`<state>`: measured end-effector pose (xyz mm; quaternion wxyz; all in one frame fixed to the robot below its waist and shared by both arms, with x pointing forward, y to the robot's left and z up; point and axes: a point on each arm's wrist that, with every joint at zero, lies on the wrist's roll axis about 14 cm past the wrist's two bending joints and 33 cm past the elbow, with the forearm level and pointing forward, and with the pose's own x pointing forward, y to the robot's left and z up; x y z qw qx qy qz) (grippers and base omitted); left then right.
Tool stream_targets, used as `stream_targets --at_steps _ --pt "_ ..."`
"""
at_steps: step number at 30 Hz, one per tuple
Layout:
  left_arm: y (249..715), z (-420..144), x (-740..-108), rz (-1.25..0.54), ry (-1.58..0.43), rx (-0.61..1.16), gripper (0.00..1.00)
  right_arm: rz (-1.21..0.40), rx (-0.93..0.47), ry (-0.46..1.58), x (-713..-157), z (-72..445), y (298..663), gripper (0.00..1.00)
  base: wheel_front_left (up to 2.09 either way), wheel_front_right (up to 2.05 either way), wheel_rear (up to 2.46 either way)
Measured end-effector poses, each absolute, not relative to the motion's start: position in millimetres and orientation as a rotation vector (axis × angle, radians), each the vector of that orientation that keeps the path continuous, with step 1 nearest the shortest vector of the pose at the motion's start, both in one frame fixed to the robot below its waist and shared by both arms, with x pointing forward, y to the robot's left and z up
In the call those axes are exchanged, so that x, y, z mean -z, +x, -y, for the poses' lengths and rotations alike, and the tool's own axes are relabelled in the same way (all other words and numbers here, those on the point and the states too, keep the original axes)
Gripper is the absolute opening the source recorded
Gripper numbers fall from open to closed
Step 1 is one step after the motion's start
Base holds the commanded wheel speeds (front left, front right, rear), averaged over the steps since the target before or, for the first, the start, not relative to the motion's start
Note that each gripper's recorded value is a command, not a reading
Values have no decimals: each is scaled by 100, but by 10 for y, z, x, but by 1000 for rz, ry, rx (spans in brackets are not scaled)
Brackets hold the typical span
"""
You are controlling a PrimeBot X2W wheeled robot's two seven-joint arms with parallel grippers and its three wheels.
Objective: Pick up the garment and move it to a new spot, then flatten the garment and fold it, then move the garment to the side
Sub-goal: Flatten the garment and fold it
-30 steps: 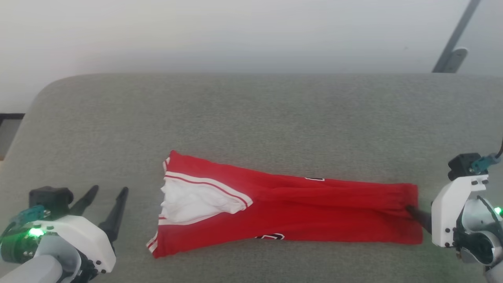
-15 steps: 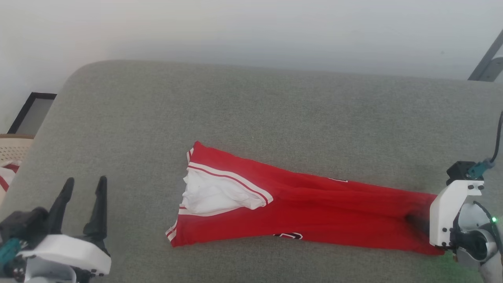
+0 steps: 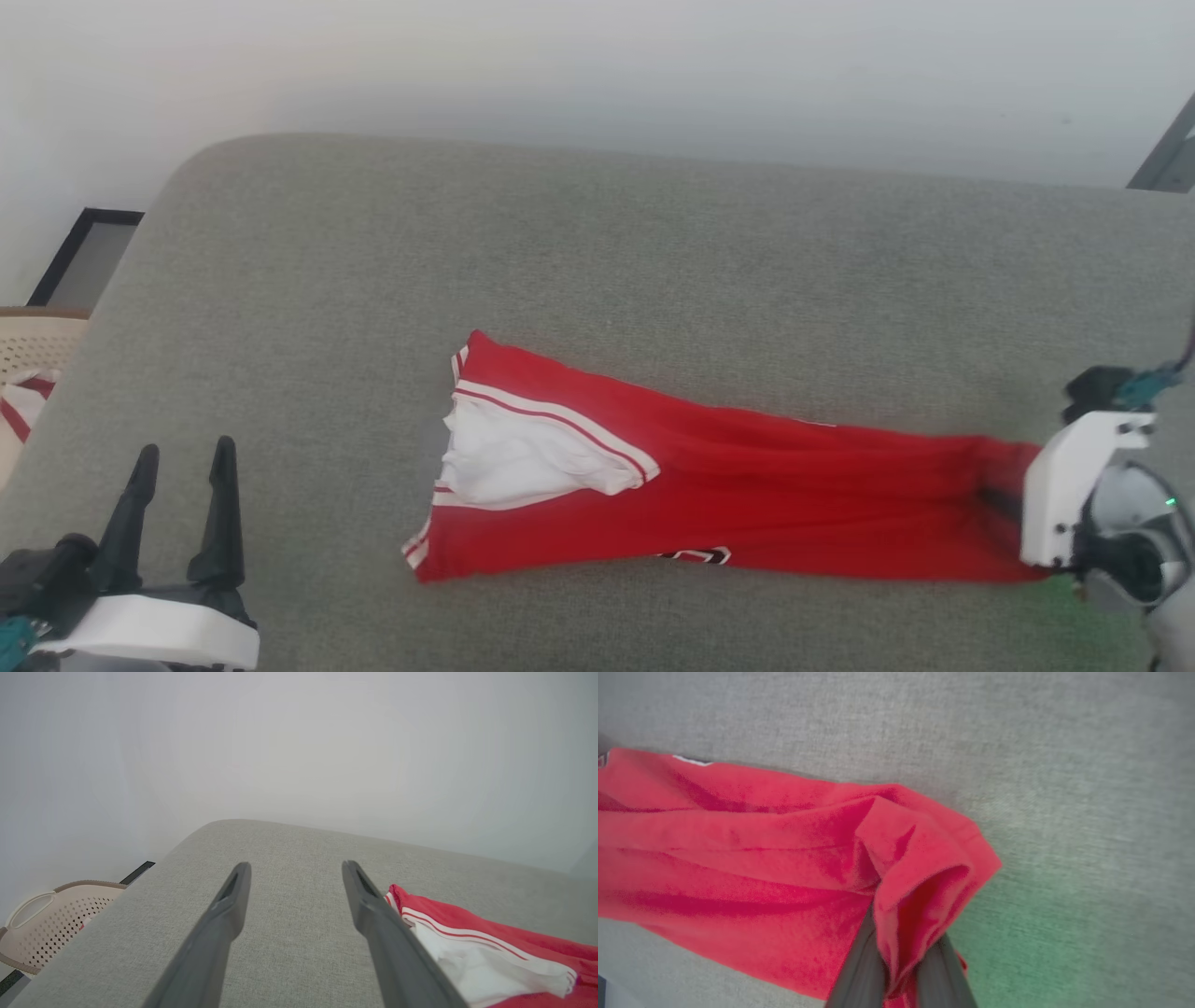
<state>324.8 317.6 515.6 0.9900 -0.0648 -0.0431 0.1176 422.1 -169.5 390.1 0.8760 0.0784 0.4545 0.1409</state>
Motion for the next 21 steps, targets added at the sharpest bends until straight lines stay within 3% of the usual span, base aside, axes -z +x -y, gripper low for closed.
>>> stream_targets --at_steps 7,15,21 --pt "3279 -3172 -5118 93 -140 -244 100 -880 -174 166 -4039 2197 4339 0 0 0 0" --pt "3408 -3061 -5103 94 -142 -211 100 -821 61 118 -4200 3139 4316 0 0 0 0" --pt "3492 -2970 -5130 99 -143 -173 100 -809 98 96 -4236 3286 4276 0 0 0 0"
